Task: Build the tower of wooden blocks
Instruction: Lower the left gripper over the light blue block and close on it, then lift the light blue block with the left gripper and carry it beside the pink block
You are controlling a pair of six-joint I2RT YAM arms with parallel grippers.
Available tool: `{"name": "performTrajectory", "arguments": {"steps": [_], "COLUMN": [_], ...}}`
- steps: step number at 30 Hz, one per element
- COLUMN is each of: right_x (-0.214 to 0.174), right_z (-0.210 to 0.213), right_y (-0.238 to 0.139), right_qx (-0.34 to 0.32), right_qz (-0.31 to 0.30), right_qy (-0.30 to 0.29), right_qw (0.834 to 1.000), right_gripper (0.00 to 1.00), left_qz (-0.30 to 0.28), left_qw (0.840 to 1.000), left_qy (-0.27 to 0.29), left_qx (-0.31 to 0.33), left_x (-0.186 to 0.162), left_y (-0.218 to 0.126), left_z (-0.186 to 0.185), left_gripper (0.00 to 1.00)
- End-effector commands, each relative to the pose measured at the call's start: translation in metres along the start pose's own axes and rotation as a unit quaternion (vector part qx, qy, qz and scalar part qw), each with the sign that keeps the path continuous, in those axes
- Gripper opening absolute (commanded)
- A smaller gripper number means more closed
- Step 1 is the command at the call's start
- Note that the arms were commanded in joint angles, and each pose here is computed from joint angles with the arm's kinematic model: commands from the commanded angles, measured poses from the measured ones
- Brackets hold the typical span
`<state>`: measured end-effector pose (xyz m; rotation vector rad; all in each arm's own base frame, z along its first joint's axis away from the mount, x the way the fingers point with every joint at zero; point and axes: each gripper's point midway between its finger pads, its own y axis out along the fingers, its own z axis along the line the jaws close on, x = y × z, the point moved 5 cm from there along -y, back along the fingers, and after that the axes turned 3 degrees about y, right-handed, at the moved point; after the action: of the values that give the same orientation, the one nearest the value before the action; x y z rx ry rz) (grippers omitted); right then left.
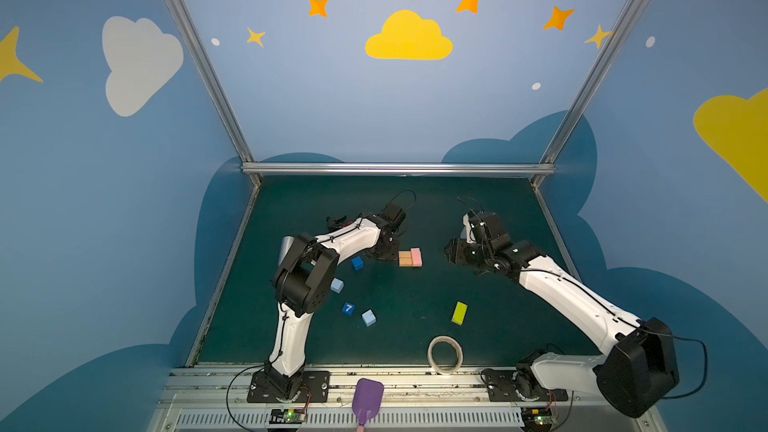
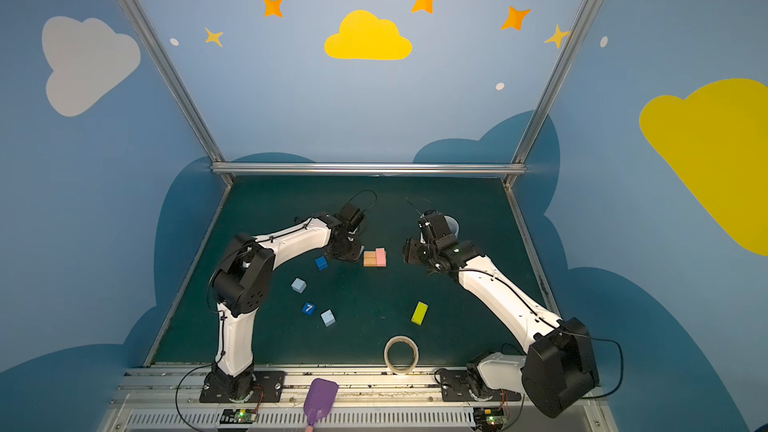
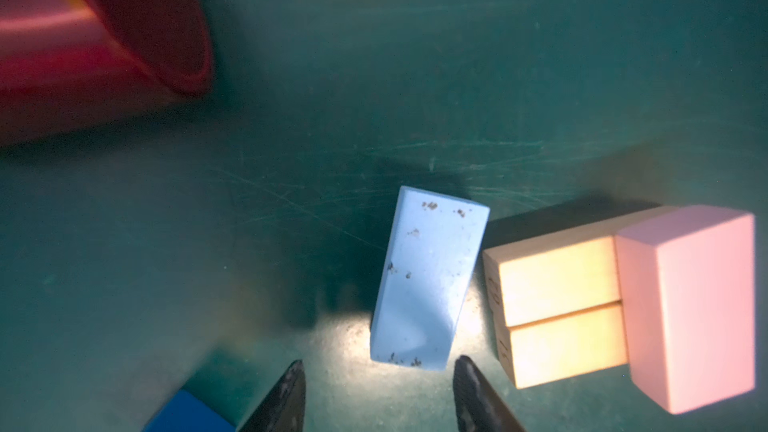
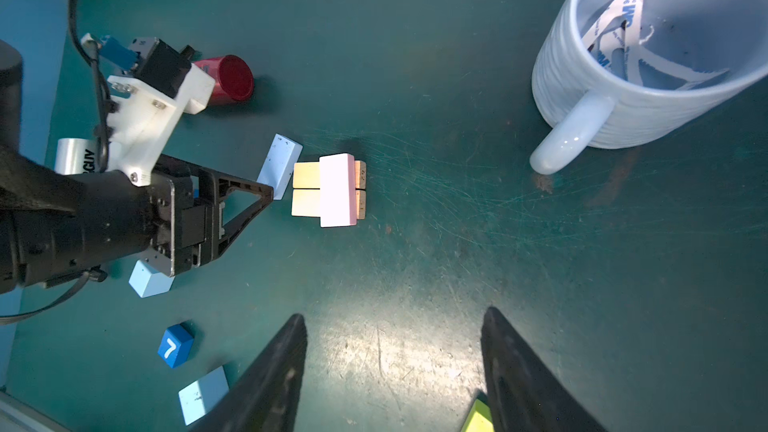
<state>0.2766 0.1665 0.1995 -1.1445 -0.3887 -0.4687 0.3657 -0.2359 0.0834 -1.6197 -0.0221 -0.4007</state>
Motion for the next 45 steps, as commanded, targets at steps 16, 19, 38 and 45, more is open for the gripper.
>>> {"name": "performTrajectory", "arguments": {"steps": [16,19,38,45], "right_x": [-0.004,-0.004,-0.005,-0.006], "right_z": [-0.003,-0.004,-0.005,-0.006], "right_y": [0.006,0.006,0.006,0.008], "right_qx": [0.002,0.001,-0.001,-0.001], "right_qz": [0.009,0.009,0.010,0.012], "right_qy": [0.002,0.003,0.005,0.006], "right_qw": [1.000,1.000,1.000,1.000], "right_gripper": [0.65,0.65,0.65,0.65], "left_qz": [0.008,0.010,0.008,0.003], "left_qw": [1.000,1.000,1.000,1.000], "left_qy": [-0.013,-0.015,-0.022,-0.030], "left_qx": [-0.002,-0.003,-0.009,-0.006], "left_x": [0.005,0.005,0.006,0.008], "left_y": [0.013,0.015,0.019,0.013], "left_z": [-0.004,-0.005,-0.007,-0.005], "left_gripper": [0.53,0.49,0.31,0.19]}}
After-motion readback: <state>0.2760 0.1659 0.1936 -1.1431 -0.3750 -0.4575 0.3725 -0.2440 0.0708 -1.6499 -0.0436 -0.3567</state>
